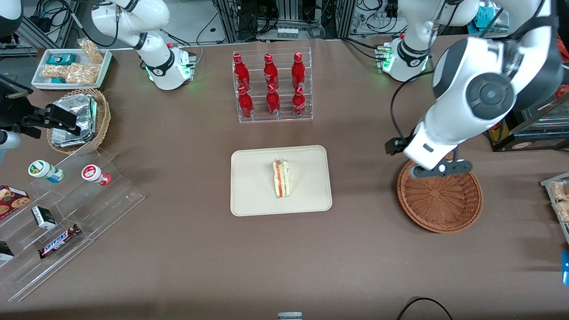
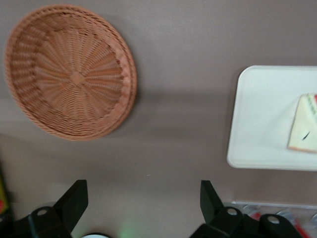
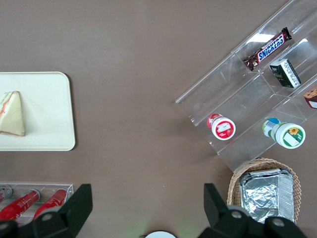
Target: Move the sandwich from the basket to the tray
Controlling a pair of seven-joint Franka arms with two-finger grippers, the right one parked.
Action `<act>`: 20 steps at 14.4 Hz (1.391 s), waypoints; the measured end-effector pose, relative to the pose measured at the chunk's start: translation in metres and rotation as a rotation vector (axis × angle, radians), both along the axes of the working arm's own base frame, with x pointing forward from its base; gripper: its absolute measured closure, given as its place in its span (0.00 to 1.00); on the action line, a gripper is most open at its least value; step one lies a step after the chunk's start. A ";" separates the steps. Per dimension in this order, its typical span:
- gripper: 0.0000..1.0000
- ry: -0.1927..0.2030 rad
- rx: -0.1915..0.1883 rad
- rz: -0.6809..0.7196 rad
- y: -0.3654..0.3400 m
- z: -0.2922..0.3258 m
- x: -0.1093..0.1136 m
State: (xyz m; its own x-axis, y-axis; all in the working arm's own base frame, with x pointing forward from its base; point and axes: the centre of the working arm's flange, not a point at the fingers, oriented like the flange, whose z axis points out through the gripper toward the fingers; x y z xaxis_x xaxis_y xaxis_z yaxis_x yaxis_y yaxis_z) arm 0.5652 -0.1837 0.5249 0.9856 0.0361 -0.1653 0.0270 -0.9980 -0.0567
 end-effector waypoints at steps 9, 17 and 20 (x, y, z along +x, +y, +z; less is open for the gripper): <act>0.00 -0.077 -0.040 -0.131 0.113 0.081 -0.017; 0.00 -0.145 -0.033 -0.011 0.185 0.115 -0.027; 0.00 -0.146 -0.033 -0.006 0.188 0.116 -0.027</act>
State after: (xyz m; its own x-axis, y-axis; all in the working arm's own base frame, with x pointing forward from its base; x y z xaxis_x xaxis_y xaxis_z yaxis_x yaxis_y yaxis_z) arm 0.5385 0.0044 0.6406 0.9994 0.0273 -0.0211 0.0269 -0.9994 -0.0193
